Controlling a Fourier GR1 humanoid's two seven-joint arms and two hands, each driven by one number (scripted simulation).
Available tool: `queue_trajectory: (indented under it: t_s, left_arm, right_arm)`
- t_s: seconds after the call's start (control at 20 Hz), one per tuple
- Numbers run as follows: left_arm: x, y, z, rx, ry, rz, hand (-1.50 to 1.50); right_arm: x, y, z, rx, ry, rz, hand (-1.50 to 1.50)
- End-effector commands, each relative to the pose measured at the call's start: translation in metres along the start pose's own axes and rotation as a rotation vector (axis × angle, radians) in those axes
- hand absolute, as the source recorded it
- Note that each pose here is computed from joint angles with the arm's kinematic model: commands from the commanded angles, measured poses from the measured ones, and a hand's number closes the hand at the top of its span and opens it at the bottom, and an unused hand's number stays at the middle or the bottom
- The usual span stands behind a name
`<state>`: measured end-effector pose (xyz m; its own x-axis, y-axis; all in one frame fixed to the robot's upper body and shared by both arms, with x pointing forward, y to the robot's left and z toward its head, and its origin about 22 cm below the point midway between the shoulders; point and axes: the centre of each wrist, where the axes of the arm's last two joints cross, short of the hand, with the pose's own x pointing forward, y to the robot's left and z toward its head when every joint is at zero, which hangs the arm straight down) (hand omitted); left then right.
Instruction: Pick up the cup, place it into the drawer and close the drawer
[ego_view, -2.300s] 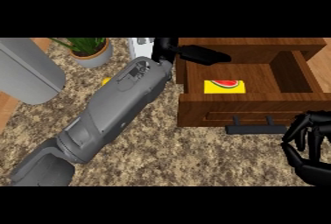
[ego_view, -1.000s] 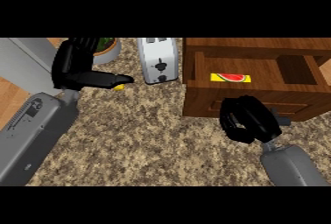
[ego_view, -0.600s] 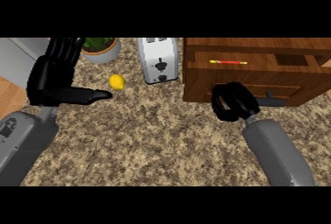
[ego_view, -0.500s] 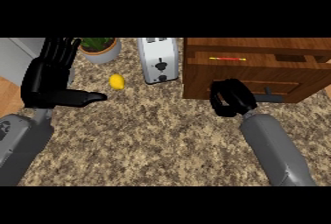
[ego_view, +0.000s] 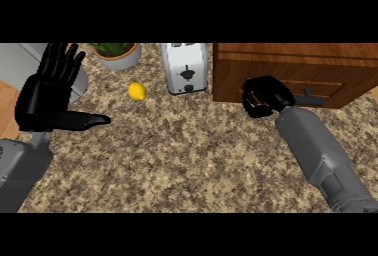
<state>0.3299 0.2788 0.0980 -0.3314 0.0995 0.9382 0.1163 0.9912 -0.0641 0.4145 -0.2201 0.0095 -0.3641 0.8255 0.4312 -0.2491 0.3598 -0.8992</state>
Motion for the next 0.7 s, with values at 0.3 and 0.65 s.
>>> queue_trajectory:
  t_s: [0.3,0.65]
  left_arm:
    - [-0.001,-0.004,-0.003,-0.06,0.006,0.037,-1.5]
    - [-0.01,-0.007,0.007,-0.068,0.028,0.063,-1.5]
  right_arm:
    - [-0.033,-0.062,0.006,-0.029,0.084,-0.047,1.5]
    - [-0.039,-0.059,0.011,-0.101,0.085,-0.11,1.5]
